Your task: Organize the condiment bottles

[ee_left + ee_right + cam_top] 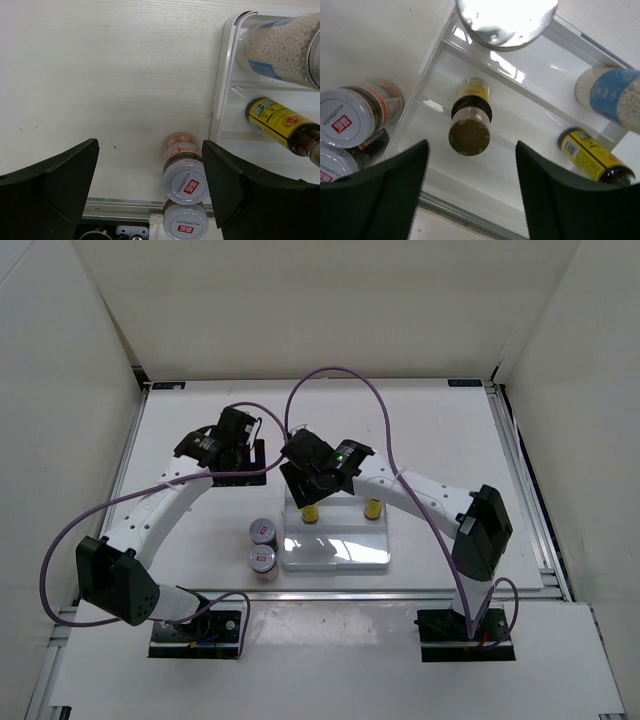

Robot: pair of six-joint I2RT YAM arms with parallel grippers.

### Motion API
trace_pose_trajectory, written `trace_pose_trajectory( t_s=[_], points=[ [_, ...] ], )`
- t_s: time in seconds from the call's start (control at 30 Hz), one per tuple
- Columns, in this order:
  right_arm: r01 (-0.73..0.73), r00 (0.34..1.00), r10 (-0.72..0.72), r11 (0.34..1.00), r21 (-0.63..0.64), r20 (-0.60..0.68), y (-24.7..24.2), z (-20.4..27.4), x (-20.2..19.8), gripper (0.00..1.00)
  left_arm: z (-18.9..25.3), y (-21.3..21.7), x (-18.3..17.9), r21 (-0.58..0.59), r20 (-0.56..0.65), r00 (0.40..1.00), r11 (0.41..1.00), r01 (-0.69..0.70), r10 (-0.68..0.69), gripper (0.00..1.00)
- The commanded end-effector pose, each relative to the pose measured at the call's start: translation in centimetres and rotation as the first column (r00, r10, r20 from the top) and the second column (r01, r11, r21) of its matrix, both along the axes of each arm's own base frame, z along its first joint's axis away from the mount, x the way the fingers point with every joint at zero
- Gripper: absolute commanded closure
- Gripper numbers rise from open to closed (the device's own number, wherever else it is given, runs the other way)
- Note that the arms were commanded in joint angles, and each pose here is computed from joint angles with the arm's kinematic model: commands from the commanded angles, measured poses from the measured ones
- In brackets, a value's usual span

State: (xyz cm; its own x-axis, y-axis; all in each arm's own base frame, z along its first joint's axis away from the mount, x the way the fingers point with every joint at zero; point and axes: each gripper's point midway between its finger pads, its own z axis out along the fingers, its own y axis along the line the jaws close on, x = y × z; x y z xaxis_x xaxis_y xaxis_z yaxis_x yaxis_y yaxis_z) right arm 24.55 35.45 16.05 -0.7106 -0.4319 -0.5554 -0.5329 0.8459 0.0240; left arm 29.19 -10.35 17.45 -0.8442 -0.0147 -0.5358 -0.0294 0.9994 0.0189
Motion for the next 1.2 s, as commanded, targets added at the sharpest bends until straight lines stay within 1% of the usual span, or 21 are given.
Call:
trace_pose_trajectory(
  t_s=[0.0, 0.03, 0.07, 0.1, 0.13, 0.17, 0.2, 0.27, 0.3, 0.33, 0.4, 0.43, 0.47, 0.57, 0.63, 0.67, 0.7, 0.73, 0.83, 1.03, 1.17],
  points=[
    [0.004, 0.997, -0.006, 1.000, 0.029, 0.078, 0.3, 2.5, 0.7, 0.23, 1.3, -0.2, 0.0, -0.029, 0.047, 0.999, 0.999, 0.013, -0.012, 0.06],
    [0.011, 0.995, -0.015, 0.999, 0.039, 0.097, 0.0, 3.6, 0.7, 0.17, 1.3, -0.2, 0.0, -0.029, 0.047, 0.999, 0.999, 0.013, -0.012, 0.09],
    [0.020, 0.993, -0.024, 0.999, 0.041, 0.112, -0.3, 4.7, 0.8, 0.12, 1.4, -0.2, 0.0, -0.034, 0.058, 0.998, 0.999, 0.014, -0.012, 0.09],
    [0.027, 0.991, -0.033, 0.999, 0.044, 0.126, -0.7, 5.5, 0.9, 0.03, 1.4, -0.3, -0.1, -0.041, 0.055, 0.998, 0.999, 0.018, -0.016, 0.09],
    [0.044, 0.988, -0.053, 0.997, 0.068, 0.144, -1.3, 7.2, 0.8, 0.01, 1.4, -0.3, -0.1, -0.041, 0.055, 0.998, 0.999, 0.019, -0.016, 0.09],
    [0.070, 0.980, -0.081, 0.995, 0.064, 0.181, -2.3, 8.5, 1.1, 0.00, 1.6, -0.3, -0.2, -0.045, 0.063, 0.998, 0.999, 0.019, -0.016, 0.09],
    [0.094, 0.971, -0.111, 0.992, 0.089, 0.214, -3.7, 11.2, 0.1, 0.00, 1.1, -0.3, -0.5, -0.043, 0.047, 0.998, 0.999, 0.031, -0.029, 0.09],
    [0.106, 0.947, -0.137, 0.987, 0.121, 0.290, -5.3, 14.0, -1.2, 0.00, 1.3, -0.5, -1.2, -0.067, 0.048, 0.997, 0.996, 0.057, -0.053, 0.09],
    [0.121, 0.923, -0.178, 0.976, 0.182, 0.341, -7.7, 16.8, -1.9, 0.00, 0.5, -0.9, -2.1, -0.090, 0.020, 0.997, 0.993, 0.075, -0.073, 0.09],
    [0.129, 0.921, -0.181, 0.977, 0.168, 0.344, -9.1, 16.2, -2.4, 0.00, 0.2, -0.8, -3.2, -0.101, -0.004, 0.996, 0.991, 0.084, -0.085, 0.09],
    [0.156, 0.906, -0.238, 0.957, 0.245, 0.351, -12.4, 17.7, -3.9, 0.00, -0.6, -1.2, -4.4, -0.101, -0.048, 0.994, 0.990, 0.097, -0.102, 0.09],
    [0.179, 0.906, -0.247, 0.960, 0.217, 0.345, -13.9, 16.3, -4.4, 0.00, -0.4, -2.6, -5.2, -0.108, -0.061, 0.989, 0.986, 0.129, -0.136, 0.09],
    [0.227, 0.890, -0.299, 0.945, 0.236, 0.345, -16.5, 16.6, -5.2, 0.00, 0.0, -3.5, -5.9, -0.140, -0.089, 0.981, 0.977, 0.158, -0.171, 0.09],
    [0.312, 0.868, -0.361, 0.930, 0.191, 0.339, -21.4, 14.9, -6.8, 0.00, -0.6, -4.9, -7.3, -0.219, -0.162, 0.966, 0.962, 0.164, -0.202, 0.09],
    [0.367, 0.847, -0.436, 0.893, 0.259, 0.304, -23.8, 14.8, -8.0, 0.00, -1.1, -5.3, -8.1, -0.254, -0.194, 0.962, 0.957, 0.138, -0.190, 0.09],
    [0.374, 0.844, -0.447, 0.887, 0.270, 0.297, -24.6, 14.5, -8.4, 0.00, -1.6, -5.2, -8.4, -0.253, -0.211, 0.961, 0.960, 0.122, -0.177, 0.07],
    [0.386, 0.842, -0.455, 0.883, 0.266, 0.289, -25.3, 13.6, -8.8, 0.00, -2.6, -5.2, -9.0, -0.249, -0.238, 0.957, 0.963, 0.106, -0.167, 0.00],
    [0.381, 0.837, -0.466, 0.872, 0.307, 0.287, -26.4, 13.7, -9.4, 0.00, -3.1, -4.5, -8.8, -0.215, -0.238, 0.962, 0.973, 0.082, -0.134, 0.00],
    [0.388, 0.830, -0.486, 0.855, 0.343, 0.273, -27.8, 12.6, -10.2, 0.00, -3.8, -4.8, -8.6, -0.196, -0.266, 0.956, 0.978, 0.074, -0.126, 0.00],
    [0.416, 0.824, -0.500, 0.853, 0.314, 0.266, -29.1, 11.1, -10.7, 0.00, -6.0, -5.0, -9.0, -0.160, -0.349, 0.933, 0.987, 0.035, -0.089, 0.00],
    [0.438, 0.821, -0.504, 0.857, 0.272, 0.266, -29.7, 10.0, -10.9, 0.00, -7.1, -4.7, -8.7, -0.126, -0.368, 0.928, 0.992, 0.017, -0.062, 0.06]
  ],
)
